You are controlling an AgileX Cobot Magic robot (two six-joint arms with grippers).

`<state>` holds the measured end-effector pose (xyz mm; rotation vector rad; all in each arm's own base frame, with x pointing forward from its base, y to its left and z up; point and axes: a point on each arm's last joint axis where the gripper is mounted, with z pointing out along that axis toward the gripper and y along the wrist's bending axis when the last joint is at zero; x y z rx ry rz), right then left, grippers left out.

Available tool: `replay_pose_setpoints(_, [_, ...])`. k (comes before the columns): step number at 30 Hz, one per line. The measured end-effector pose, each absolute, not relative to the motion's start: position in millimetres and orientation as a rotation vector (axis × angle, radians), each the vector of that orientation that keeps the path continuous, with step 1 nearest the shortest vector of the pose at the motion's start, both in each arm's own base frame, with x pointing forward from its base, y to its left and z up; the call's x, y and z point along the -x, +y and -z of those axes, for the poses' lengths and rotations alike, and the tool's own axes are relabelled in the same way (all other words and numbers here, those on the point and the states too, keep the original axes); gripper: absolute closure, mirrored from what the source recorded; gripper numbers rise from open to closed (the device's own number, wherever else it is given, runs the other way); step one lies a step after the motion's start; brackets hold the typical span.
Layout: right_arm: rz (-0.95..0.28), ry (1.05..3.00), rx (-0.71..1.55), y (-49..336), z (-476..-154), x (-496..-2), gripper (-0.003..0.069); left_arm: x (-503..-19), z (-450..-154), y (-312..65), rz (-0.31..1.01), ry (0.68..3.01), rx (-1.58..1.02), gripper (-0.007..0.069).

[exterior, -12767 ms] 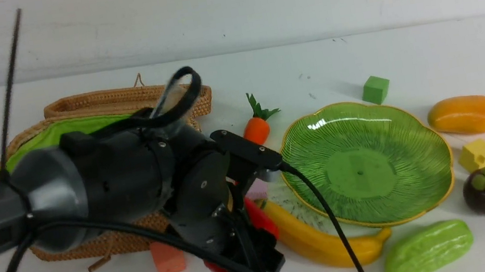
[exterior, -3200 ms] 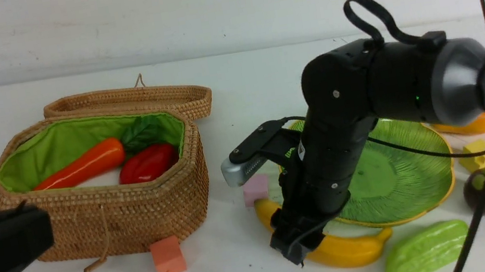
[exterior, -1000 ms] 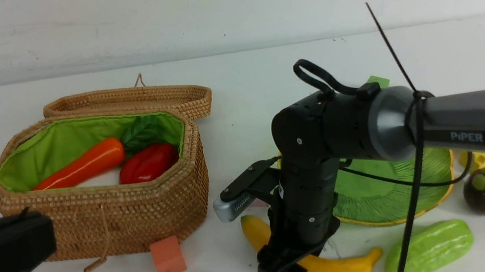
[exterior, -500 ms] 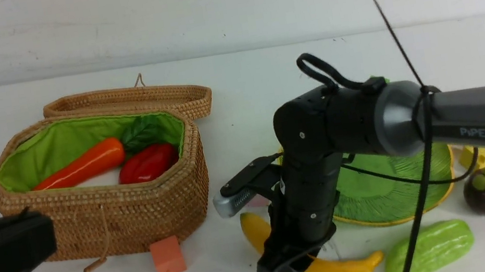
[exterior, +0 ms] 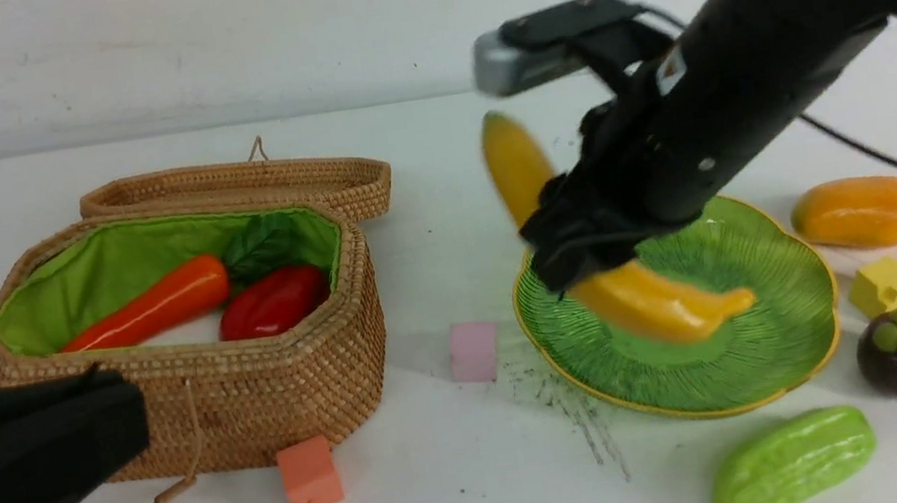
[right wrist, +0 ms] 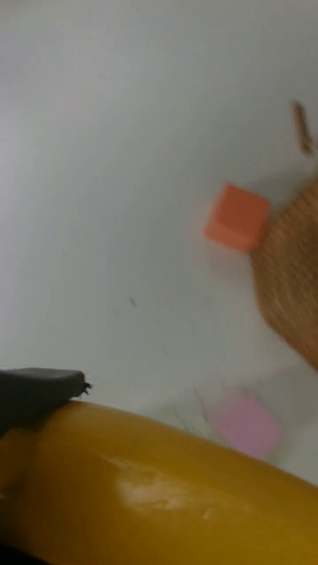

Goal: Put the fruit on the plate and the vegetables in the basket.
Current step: Use the right arm to grab a banana and put it into the right plate

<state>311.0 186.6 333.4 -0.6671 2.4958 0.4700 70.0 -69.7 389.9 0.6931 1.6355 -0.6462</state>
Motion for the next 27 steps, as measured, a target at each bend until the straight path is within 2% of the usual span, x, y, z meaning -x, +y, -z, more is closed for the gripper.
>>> replay_pose_setpoints(3, [-0.42, 2.494, 0.501, 159, -318, -345, 0.0349, -73, -392, -73, 0.694, 1.609, -0.698, 0.0638])
replay_pose_setpoints(6, [-0.41, 2.544, 0.391, 142, -287, -373, 0.0349, -75, -393, -76, 0.734, 1.601, -0.687, 0.0638])
replay_pose_setpoints(11, [-0.416, 2.638, 0.359, 144, -237, -393, 0.0349, -77, -393, -76, 0.738, 1.603, -0.686, 0.0638])
replay_pose_setpoints(13, [-0.419, 2.613, 0.371, 146, -227, -400, 0.0344, -77, -393, -76, 0.737, 1.603, -0.688, 0.0636])
replay_pose_setpoints(15, [-0.42, 2.579, 0.377, 147, -225, -404, 0.0297, -77, -393, -76, 0.737, 1.603, -0.688, 0.0636])
replay_pose_setpoints(17, [-0.418, 2.565, 0.382, 148, -224, -405, 0.02, -77, -393, -76, 0.737, 1.603, -0.688, 0.0635])
replay_pose_setpoints(18, [-0.419, 2.565, 0.382, 148, -224, -405, 0.02, -77, -393, -76, 0.737, 1.603, -0.688, 0.0635])
replay_pose_setpoints(19, [-0.421, 2.571, 0.385, 148, -224, -405, 0.0122, -77, -393, -76, 0.737, 1.603, -0.688, 0.0635])
replay_pose_setpoints(21, [-0.427, 2.594, 0.398, 147, -225, -402, 0.0018, -77, -393, -76, 0.737, 1.603, -0.688, 0.0635])
replay_pose_setpoints(24, [-0.439, 2.615, 0.417, 147, -233, -395, -0.0009, -77, -393, -76, 0.736, 1.602, -0.69, 0.0635])
replay_pose_setpoints(27, [-0.448, 2.635, 0.423, 143, -258, -380, 0.0038, -76, -393, -77, 0.74, 1.605, -0.698, 0.0635])
